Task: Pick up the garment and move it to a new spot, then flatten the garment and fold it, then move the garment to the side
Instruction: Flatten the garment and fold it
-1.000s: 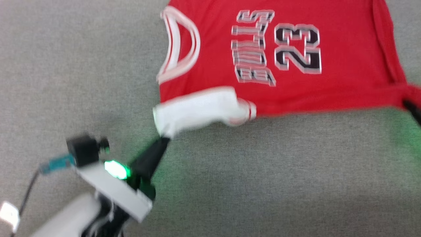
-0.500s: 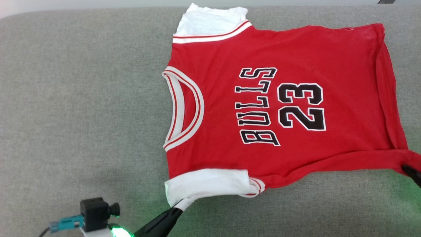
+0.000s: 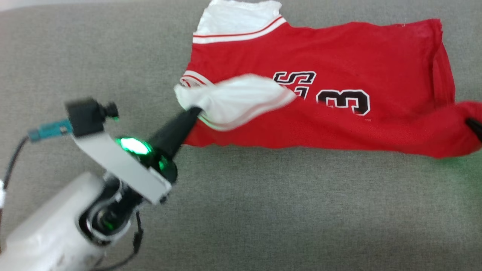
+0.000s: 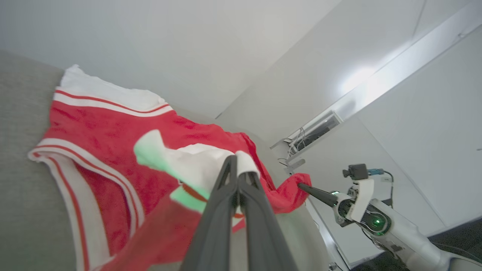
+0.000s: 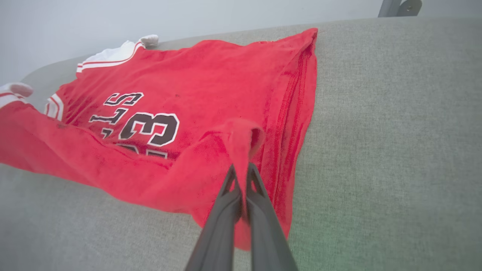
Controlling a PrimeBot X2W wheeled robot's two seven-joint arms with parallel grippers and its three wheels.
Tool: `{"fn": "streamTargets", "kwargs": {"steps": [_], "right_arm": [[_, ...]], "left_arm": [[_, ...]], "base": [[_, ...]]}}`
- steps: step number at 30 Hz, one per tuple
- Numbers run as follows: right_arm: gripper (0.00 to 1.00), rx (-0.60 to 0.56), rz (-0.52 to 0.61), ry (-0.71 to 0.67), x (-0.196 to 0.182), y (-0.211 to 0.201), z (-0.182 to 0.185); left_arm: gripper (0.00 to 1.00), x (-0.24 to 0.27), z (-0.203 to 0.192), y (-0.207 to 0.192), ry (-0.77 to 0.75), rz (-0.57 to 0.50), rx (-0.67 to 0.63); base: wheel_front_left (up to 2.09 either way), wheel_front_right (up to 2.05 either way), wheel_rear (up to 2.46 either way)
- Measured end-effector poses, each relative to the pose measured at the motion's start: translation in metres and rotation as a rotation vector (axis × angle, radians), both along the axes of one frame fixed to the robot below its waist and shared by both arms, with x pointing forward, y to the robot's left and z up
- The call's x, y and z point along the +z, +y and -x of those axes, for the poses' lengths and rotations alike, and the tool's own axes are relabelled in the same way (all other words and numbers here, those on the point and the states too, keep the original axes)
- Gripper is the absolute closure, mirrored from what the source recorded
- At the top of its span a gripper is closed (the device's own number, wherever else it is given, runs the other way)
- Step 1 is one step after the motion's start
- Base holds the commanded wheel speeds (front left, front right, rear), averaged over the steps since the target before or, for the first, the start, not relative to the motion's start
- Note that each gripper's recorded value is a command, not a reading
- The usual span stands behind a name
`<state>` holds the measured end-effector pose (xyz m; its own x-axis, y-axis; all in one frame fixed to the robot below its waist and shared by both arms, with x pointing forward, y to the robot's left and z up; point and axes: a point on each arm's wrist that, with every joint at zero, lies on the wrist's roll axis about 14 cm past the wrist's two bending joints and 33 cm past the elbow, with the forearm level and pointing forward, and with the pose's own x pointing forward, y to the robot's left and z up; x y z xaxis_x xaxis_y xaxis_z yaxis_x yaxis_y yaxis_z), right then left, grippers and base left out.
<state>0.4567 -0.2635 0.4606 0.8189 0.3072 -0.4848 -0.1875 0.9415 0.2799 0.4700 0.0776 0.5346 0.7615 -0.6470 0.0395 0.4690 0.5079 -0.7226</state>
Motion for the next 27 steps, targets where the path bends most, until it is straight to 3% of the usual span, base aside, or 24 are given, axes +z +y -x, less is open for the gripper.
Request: {"fn": "streamTargets", "kwargs": {"steps": [6,18,19,21,22,23,24,25,27], "right_arm": [[1.00,-0.031,-0.002,-0.008,-0.007,0.002,-0.027],[1.00,-0.117,0.013,0.048,-0.056,-0.010,-0.046],[1.00,-0.121,0.008,0.049,-0.059,-0.009,-0.047],[1.00,-0.129,0.002,0.045,-0.062,-0.008,-0.048],[0.96,-0.133,0.001,0.042,-0.062,-0.008,-0.048],[0.62,-0.135,-0.001,0.038,-0.062,-0.007,-0.048],[0.20,-0.138,-0.002,0.035,-0.062,-0.007,-0.047],[0.00,-0.142,-0.002,0.031,-0.061,-0.008,-0.047],[0.00,-0.155,0.000,0.014,-0.058,-0.010,-0.047]], "left_arm": [[1.00,-0.038,-0.040,0.014,0.068,-0.088,0.067],[1.00,-0.106,-0.069,0.024,0.136,-0.180,0.160],[0.92,-0.109,-0.070,0.024,0.129,-0.199,0.157],[0.64,-0.112,-0.073,0.025,0.126,-0.215,0.163],[0.52,-0.114,-0.073,0.024,0.118,-0.241,0.154],[0.15,-0.117,-0.073,0.026,0.109,-0.268,0.151],[0.00,-0.119,-0.072,0.028,0.102,-0.300,0.146],[0.00,-0.121,-0.072,0.029,0.089,-0.338,0.137],[0.00,-0.122,-0.073,0.041,0.058,-0.427,0.132]], "base": [[0.00,0.00,0.00],[0.00,0.00,0.00],[0.00,0.00,0.00],[0.00,0.00,0.00],[0.00,0.00,0.00],[0.00,0.00,0.00],[0.00,0.00,0.00],[0.00,0.00,0.00],[0.00,0.00,0.00]]}}
